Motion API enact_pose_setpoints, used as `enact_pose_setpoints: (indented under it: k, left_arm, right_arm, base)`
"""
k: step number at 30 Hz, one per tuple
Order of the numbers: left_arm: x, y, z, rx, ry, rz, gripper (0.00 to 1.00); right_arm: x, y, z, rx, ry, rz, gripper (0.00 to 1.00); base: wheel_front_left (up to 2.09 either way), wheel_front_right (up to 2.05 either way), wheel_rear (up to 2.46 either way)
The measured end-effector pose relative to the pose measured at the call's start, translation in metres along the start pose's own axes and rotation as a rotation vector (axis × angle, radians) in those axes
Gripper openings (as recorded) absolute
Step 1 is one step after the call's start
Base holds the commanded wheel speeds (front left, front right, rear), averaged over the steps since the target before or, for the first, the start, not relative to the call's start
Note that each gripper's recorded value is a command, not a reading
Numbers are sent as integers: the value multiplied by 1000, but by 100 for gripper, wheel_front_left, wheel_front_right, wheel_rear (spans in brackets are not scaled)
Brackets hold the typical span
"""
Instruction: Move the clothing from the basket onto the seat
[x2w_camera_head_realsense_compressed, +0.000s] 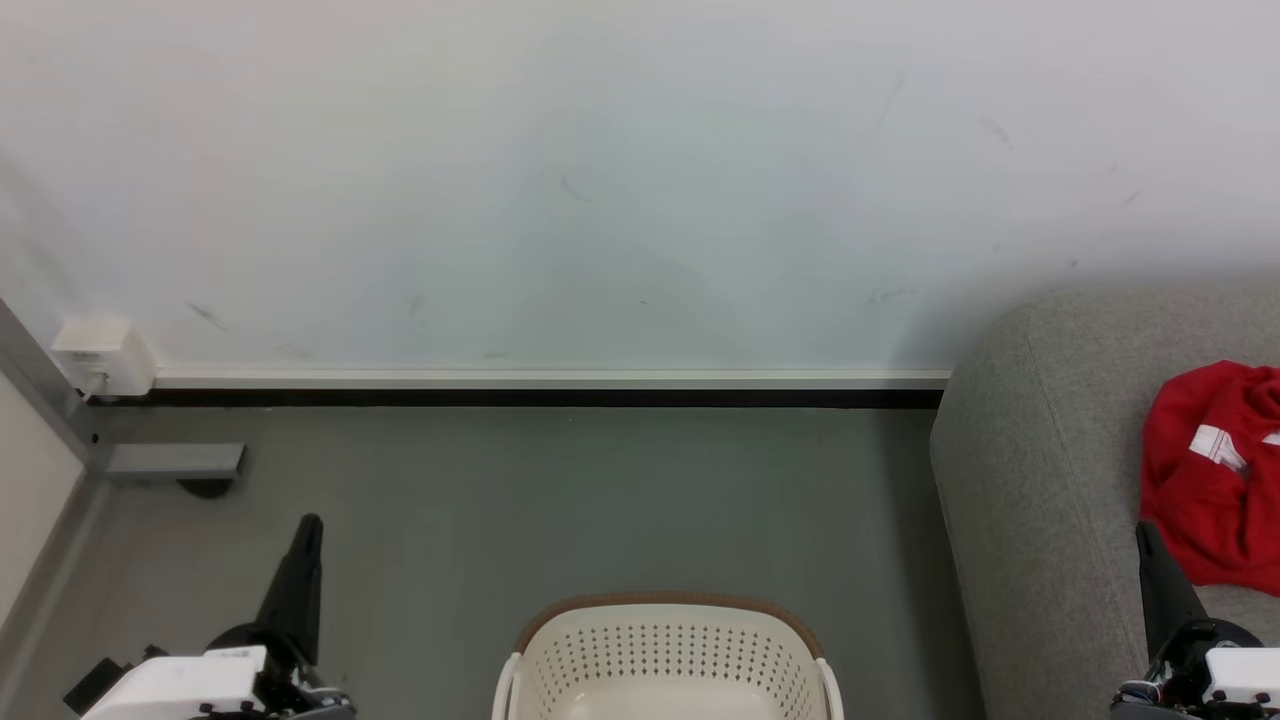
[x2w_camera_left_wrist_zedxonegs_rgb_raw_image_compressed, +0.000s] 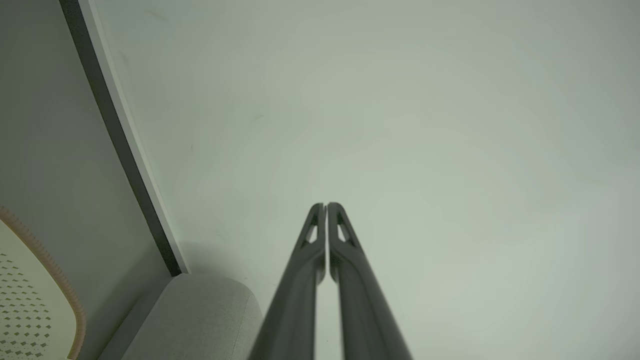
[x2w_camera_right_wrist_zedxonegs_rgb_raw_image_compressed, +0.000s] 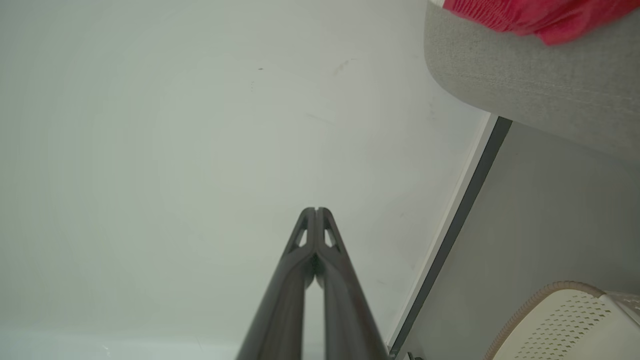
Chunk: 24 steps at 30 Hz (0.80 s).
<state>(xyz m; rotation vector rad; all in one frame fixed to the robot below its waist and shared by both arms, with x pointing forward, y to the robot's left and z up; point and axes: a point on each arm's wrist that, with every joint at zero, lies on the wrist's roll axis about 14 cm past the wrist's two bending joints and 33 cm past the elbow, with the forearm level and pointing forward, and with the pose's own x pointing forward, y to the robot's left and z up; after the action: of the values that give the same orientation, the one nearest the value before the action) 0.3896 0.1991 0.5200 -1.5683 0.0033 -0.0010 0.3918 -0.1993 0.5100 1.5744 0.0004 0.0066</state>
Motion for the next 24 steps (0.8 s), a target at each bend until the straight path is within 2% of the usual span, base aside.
enact_pose_setpoints:
  k: [24]
  left_arm:
    - [0, 0, 0, 0, 0, 3, 0]
  right_arm:
    - [0, 1, 0, 3, -3, 1, 0]
  base:
    - [0, 0, 0]
